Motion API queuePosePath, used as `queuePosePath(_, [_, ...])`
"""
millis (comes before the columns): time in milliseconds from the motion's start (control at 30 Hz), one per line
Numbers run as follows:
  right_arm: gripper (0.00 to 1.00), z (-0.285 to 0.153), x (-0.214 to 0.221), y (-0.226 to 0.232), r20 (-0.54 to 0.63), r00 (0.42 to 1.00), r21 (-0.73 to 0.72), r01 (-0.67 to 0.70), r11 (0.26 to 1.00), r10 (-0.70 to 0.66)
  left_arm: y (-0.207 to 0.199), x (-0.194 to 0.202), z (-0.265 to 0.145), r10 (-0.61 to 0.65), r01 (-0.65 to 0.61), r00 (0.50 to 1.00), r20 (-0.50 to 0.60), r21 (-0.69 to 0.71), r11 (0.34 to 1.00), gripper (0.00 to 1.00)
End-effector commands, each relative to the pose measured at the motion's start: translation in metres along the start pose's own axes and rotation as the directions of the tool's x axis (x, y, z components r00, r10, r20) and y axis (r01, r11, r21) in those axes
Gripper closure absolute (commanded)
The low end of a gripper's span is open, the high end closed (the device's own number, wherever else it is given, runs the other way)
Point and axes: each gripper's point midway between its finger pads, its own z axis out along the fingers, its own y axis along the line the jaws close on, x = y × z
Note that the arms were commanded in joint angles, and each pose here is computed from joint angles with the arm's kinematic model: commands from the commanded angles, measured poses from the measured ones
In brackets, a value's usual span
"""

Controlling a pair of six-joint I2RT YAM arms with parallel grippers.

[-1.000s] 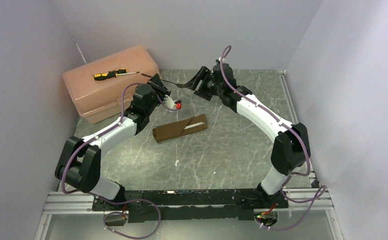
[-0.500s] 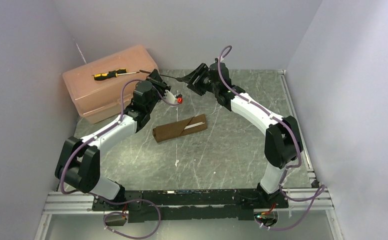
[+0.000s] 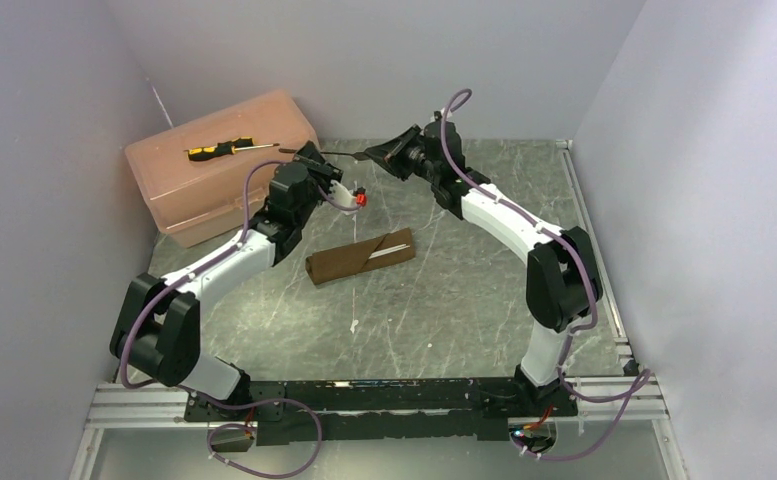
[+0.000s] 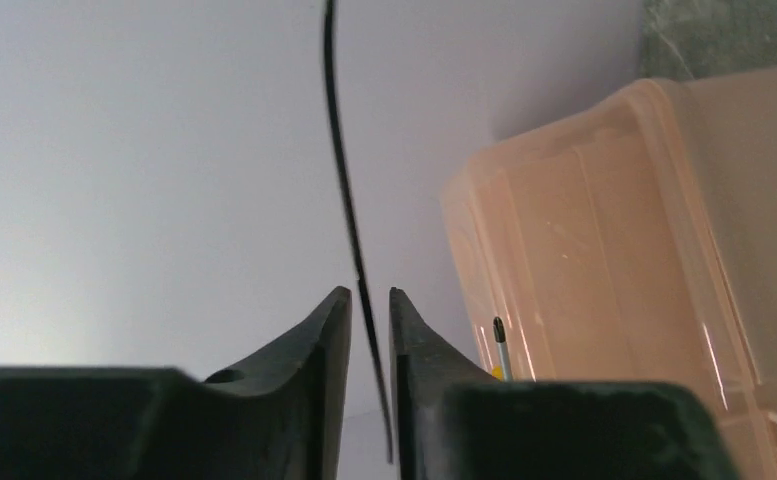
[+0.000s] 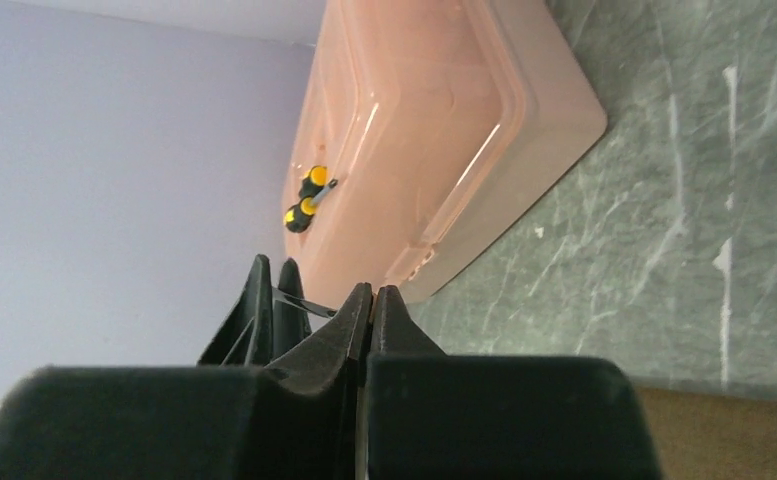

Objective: Fold the napkin into a case and place the utensils inside
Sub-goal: Pass from the left arm to the right, then insert the fork into the folded napkin.

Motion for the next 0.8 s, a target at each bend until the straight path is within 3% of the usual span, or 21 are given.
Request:
queuePosePath(0, [1.00,-0.008,-0.020,0.019,0.037,0.999,-0.060,0.028,0.998,-0.026,0.003,0.005,-0.005,-0.086,0.089,0.995,-0.042,0.058,0.994,0.62])
queuePosePath(33, [1.00,-0.011,-0.026,0.016,0.044,0.998,-0.056,0.037,0.998,-0.034,0.002,0.005,-0.007,-0.144,0.147,0.989,-0.046,0.091,0.985,0.51])
queuePosePath(133, [1.00,-0.023,-0.048,-0.002,0.063,0.996,-0.026,0.068,0.997,-0.066,-0.026,-0.003,-0.022,-0.341,0.351,0.936,-0.087,0.294,0.889,0.34])
queuePosePath(200, [1.00,-0.035,-0.062,-0.019,0.058,0.995,-0.015,0.082,0.997,-0.081,-0.044,-0.014,-0.038,-0.473,0.490,0.867,-0.155,0.432,0.757,0.28])
queuePosePath(267, [1.00,-0.049,-0.072,-0.031,0.051,0.991,0.010,0.121,0.993,-0.122,-0.075,-0.029,-0.064,-0.555,0.597,0.784,-0.277,0.578,0.556,0.22])
queuePosePath(333, [1.00,-0.066,-0.080,-0.049,0.051,0.983,0.067,0.176,0.982,-0.179,-0.094,-0.042,-0.086,-0.572,0.633,0.738,-0.357,0.660,0.405,0.17])
queuePosePath(533, [1.00,-0.125,-0.093,-0.094,0.045,0.935,0.231,0.332,0.915,-0.351,-0.135,-0.070,-0.126,-0.591,0.732,0.558,-0.583,0.681,0.018,0.23])
queuePosePath(700, [1.00,-0.158,-0.072,-0.124,-0.027,0.911,0.315,0.399,0.861,-0.412,-0.170,-0.065,-0.130,-0.497,0.813,0.328,-0.803,0.508,-0.284,0.36])
queuePosePath(767, [1.00,-0.166,-0.062,-0.134,-0.046,0.909,0.322,0.406,0.855,-0.415,-0.186,-0.058,-0.128,-0.458,0.822,0.261,-0.850,0.445,-0.356,0.42])
